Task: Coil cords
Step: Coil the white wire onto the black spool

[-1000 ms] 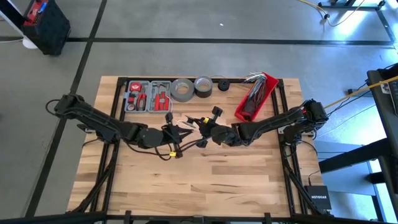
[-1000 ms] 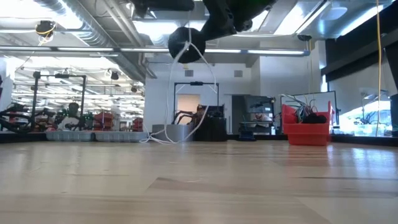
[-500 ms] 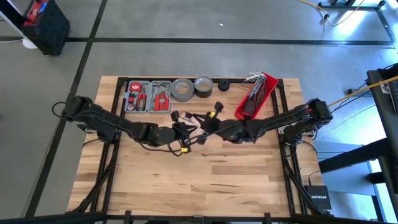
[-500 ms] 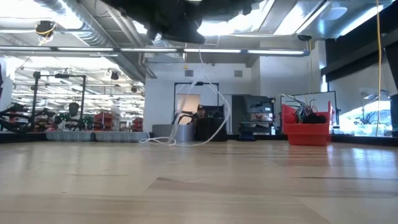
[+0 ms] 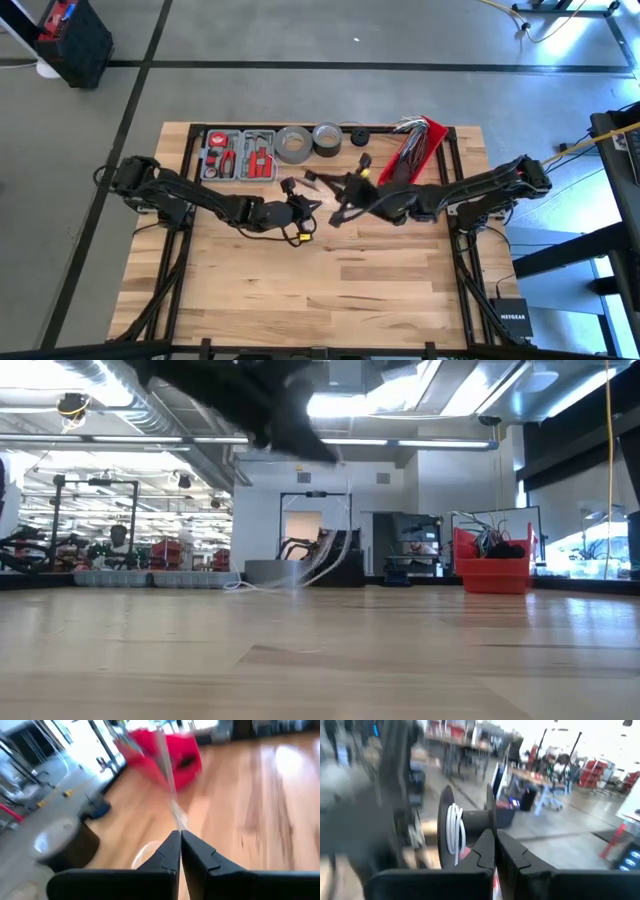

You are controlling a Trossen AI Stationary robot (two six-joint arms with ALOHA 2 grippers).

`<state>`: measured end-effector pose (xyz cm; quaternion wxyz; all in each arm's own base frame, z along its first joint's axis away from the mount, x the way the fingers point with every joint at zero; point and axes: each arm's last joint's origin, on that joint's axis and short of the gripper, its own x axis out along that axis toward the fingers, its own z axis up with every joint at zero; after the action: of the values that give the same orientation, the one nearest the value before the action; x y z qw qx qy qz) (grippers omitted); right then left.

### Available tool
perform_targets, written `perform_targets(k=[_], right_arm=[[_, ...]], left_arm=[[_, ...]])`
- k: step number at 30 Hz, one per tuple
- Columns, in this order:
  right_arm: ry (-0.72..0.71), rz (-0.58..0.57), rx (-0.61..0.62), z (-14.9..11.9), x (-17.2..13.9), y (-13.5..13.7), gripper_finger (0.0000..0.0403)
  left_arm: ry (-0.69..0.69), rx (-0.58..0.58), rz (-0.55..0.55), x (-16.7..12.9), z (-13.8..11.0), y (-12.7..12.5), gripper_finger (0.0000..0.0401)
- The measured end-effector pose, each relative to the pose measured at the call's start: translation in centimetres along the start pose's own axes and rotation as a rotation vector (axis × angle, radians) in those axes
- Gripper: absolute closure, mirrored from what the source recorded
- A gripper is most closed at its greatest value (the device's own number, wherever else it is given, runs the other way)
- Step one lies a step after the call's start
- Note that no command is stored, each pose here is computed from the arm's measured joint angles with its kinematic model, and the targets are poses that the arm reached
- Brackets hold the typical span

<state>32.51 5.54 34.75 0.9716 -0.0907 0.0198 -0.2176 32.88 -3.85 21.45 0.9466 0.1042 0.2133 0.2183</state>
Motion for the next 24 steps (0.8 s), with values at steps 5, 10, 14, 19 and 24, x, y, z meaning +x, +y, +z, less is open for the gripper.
perform_targets(k=[5,10,14,19,24], right_arm=[[-0.059,0.043,0.035,1.7,-1.2,-1.1,0.0397],[-0.134,0.048,0.063,3.6,-2.7,-2.6,0.0397],[-0.128,0.054,0.056,3.9,-3.3,-3.1,0.0397],[-0.11,0.058,0.042,3.9,-3.7,-3.4,0.0397],[-0.065,0.068,0.019,3.4,-3.5,-3.2,0.0397]], left_arm=[[0.024,0.006,-0.008,1.4,-0.9,-0.1,0.0394],[0.099,0.051,0.021,3.2,-2.8,0.1,0.0394],[0.153,0.117,0.029,3.7,-3.6,0.3,0.0394],[0.169,0.215,-0.001,2.2,-2.9,0.2,0.0392],[0.091,0.196,-0.036,-0.9,-0.6,0.3,0.0363]])
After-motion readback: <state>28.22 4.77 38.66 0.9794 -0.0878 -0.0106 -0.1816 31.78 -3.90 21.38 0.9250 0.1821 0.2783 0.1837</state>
